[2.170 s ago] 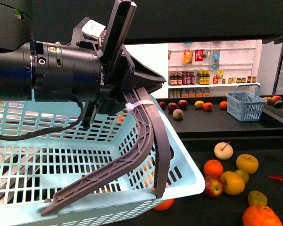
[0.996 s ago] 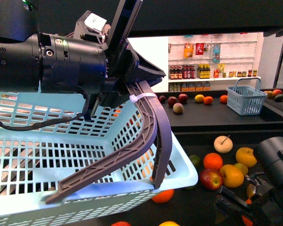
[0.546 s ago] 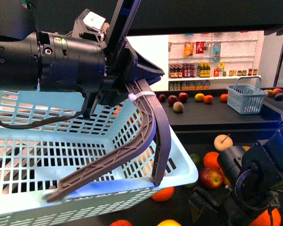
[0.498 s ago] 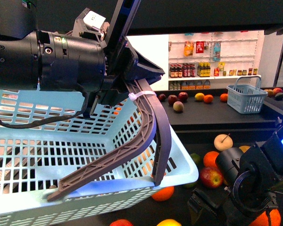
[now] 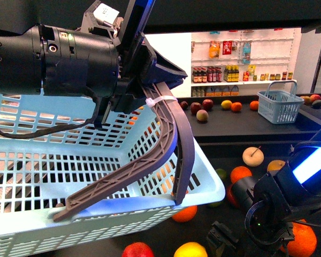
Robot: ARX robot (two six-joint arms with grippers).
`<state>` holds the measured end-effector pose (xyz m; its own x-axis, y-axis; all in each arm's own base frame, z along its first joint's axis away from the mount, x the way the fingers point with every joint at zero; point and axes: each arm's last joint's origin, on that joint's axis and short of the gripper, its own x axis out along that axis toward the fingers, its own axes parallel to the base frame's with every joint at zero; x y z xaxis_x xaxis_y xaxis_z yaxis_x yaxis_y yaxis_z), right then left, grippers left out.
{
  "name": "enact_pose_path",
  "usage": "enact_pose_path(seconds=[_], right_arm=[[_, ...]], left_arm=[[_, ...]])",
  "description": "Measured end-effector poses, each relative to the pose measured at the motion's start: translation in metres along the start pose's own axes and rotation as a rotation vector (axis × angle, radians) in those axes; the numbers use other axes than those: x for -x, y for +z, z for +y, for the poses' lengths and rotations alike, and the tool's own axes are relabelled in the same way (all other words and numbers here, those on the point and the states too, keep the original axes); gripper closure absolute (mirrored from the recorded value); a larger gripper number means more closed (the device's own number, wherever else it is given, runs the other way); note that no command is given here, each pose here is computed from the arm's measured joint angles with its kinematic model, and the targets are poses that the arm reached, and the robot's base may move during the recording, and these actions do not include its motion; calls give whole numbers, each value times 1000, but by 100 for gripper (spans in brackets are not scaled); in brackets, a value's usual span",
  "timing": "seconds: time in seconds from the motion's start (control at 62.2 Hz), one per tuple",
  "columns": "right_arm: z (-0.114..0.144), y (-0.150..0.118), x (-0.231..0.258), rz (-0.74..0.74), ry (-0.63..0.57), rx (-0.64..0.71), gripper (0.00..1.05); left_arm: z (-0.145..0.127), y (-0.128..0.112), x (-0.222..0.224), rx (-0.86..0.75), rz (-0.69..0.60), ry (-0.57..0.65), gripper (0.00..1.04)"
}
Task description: Pick lemon from shelf
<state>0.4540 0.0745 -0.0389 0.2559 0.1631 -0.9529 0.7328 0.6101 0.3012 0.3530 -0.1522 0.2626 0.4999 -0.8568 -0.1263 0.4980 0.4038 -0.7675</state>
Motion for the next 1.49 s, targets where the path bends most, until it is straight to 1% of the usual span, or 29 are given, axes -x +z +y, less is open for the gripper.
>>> enact_pose_path(seconds=[0.273, 0.562, 1.045, 1.061, 1.189, 1.302, 1.495], right_arm=[[0, 6, -14, -34, -44, -2, 7], [6, 14, -16, -72, -43, 19, 7], [0, 8, -30, -53, -71, 49, 7], [-3, 11, -28, -88, -60, 92, 57], [-8, 16, -20, -126, -52, 113, 58], [-10, 26, 0, -167, -6, 127, 59], [-14, 53, 63, -274, 126, 175, 59]], left_arm=[[0, 0, 0, 0, 0, 0, 98], [0, 0, 0, 0, 0, 0, 98], [0, 0, 0, 0, 0, 0, 98], [0, 0, 0, 0, 0, 0, 98], [0, 0, 0, 0, 0, 0, 98], [0, 0, 0, 0, 0, 0, 98], [0, 0, 0, 0, 0, 0, 98]])
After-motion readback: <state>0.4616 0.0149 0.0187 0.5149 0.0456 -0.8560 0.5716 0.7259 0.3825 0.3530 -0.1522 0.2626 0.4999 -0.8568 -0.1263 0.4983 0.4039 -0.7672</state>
